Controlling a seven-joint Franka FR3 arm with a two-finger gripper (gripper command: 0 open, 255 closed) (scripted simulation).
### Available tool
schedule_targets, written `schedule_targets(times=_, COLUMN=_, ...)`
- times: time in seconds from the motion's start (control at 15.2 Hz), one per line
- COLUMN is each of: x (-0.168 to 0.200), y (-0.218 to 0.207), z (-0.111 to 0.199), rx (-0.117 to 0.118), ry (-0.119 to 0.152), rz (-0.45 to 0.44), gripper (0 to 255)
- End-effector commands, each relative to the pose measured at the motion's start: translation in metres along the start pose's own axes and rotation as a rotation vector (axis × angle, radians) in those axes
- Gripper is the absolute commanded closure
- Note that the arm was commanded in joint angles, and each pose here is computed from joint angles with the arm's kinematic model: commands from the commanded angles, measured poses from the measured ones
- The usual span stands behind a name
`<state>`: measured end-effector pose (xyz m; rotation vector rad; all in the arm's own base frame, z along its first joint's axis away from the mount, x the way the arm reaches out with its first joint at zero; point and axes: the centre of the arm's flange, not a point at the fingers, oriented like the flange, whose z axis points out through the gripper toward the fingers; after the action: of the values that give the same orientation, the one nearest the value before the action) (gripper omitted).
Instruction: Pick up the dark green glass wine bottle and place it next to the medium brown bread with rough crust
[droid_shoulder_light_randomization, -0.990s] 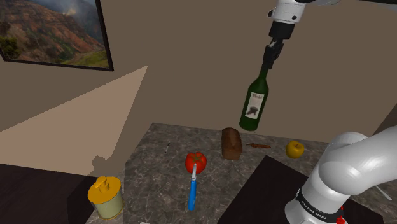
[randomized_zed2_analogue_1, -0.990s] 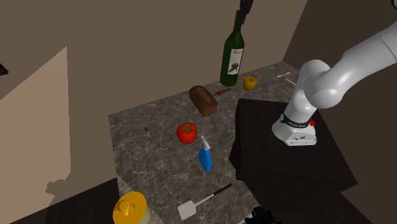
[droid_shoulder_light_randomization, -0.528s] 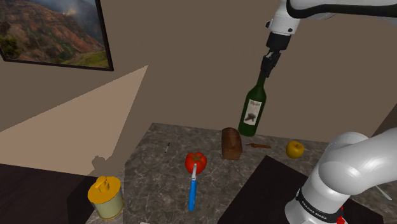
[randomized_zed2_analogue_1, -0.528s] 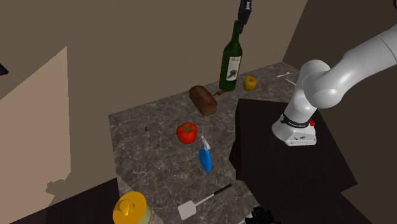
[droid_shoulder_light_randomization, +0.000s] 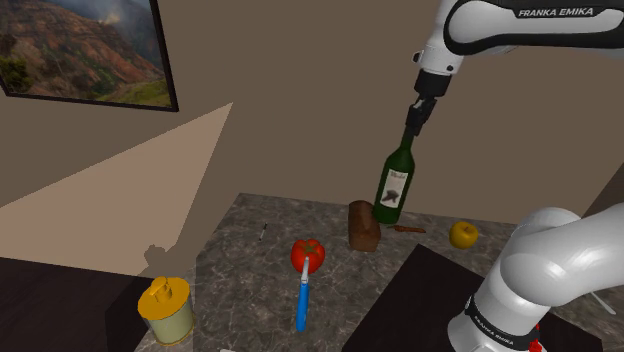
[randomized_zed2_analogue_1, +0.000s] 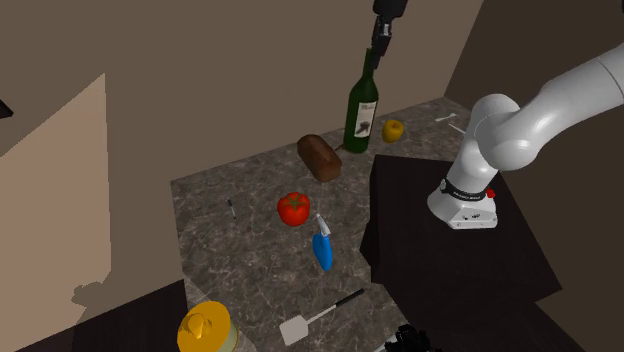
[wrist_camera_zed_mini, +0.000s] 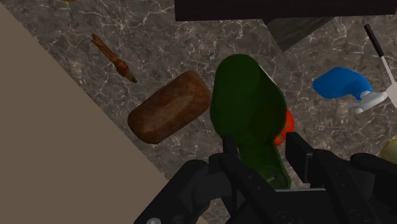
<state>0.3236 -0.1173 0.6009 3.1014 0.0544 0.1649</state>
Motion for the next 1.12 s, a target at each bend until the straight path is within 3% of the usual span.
schedule_targets(times=0.0, x=-0.001, y=0.0, z=0.011, rx=0.0, ry=0.001, rz=0.0, gripper=255)
schedule_targets(times=1.06, x=-0.01, y=-0.003, z=0.095, rx=0.0, ry=0.001, rz=0.0, gripper=255)
